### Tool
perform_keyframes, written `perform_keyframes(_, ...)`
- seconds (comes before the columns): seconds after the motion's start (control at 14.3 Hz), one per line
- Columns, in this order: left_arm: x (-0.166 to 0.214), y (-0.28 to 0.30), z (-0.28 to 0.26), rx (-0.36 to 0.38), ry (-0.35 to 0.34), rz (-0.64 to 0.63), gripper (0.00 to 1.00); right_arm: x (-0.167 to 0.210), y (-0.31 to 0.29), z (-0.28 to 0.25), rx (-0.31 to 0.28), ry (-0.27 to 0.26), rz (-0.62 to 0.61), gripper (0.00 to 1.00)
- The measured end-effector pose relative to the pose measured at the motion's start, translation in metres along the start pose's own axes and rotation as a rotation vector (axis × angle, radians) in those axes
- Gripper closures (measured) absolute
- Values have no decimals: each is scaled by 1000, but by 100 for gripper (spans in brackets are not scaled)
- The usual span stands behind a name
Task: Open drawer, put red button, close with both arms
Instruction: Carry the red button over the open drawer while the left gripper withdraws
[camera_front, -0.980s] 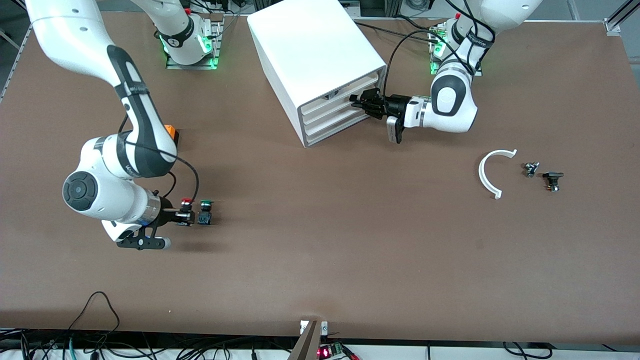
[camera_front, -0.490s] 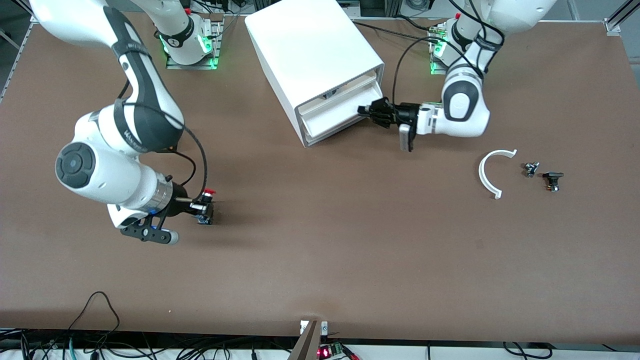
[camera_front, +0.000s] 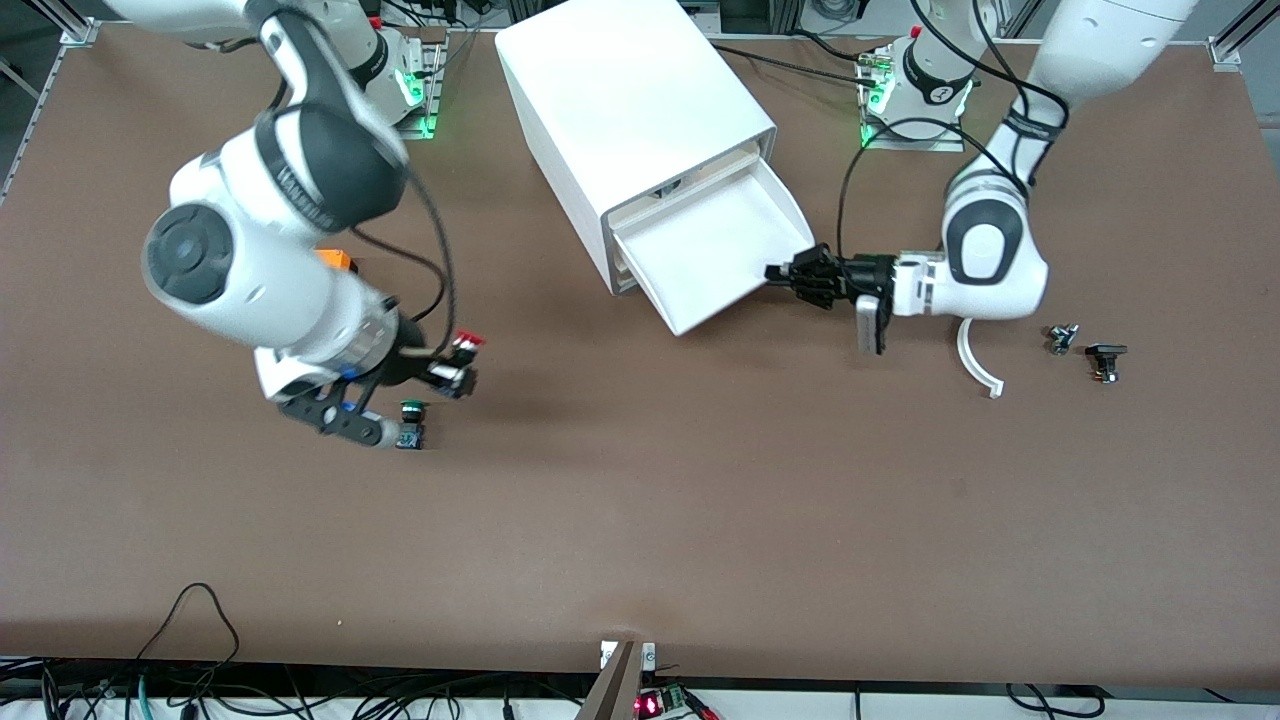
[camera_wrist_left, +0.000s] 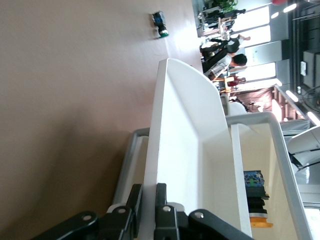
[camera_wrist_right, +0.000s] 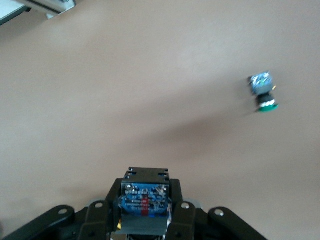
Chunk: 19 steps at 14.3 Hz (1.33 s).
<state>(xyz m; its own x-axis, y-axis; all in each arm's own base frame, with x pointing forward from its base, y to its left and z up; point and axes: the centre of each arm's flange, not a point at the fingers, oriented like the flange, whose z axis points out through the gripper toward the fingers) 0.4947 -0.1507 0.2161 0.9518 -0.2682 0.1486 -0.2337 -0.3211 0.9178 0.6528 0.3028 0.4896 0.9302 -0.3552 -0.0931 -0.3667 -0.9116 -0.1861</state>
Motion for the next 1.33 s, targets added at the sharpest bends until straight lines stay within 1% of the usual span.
perform_keyframes(0.21, 20, 1, -28, 43, 4, -4, 61, -38, -34, 8, -11, -6, 102, 59)
perform_keyframes(0.28, 22, 2, -32, 48, 7, -2, 53, -54, -47, 12, -16, -2, 141, 59)
perform_keyframes(0.35, 24, 3, -33, 49, 5, 2, 42, -71, -61, 15, -22, 10, 175, 59)
perform_keyframes(0.42, 25, 5, -33, 49, -5, 4, 33, -89, -75, 18, -25, 21, 210, 59)
perform_keyframes(0.49, 28, 8, -36, 55, -27, -2, 25, -106, -88, 21, -24, 26, 246, 59)
perform_keyframes(0.56, 33, 13, -41, 65, -64, -14, 13, -120, -99, 26, -20, 27, 282, 59)
perform_keyframes(0.63, 41, 22, -51, 85, -115, -29, 4, -133, -109, 33, -15, 27, 319, 59)
perform_keyframes(0.7, 51, 34, -64, 114, -168, -52, 0, -146, -119, 42, -16, 33, 348, 59)
perform_keyframes(0.84, 69, 65, -94, 186, -277, -130, 0, -171, -137, 64, -23, 62, 394, 59)
perform_keyframes(0.98, 84, 99, -120, 282, -360, -220, 0, -196, -154, 89, -16, 70, 444, 59)
perform_keyframes(1.12, 94, 129, -139, 379, -418, -301, 0, -215, -166, 112, -11, 81, 489, 59)
perform_keyframes(1.26, 102, 155, -155, 496, -444, -385, 0, -232, -176, 133, 0, 90, 535, 59)
perform_keyframes(1.33, 106, 168, -162, 565, -445, -429, 0, -241, -181, 145, 10, 101, 555, 59)
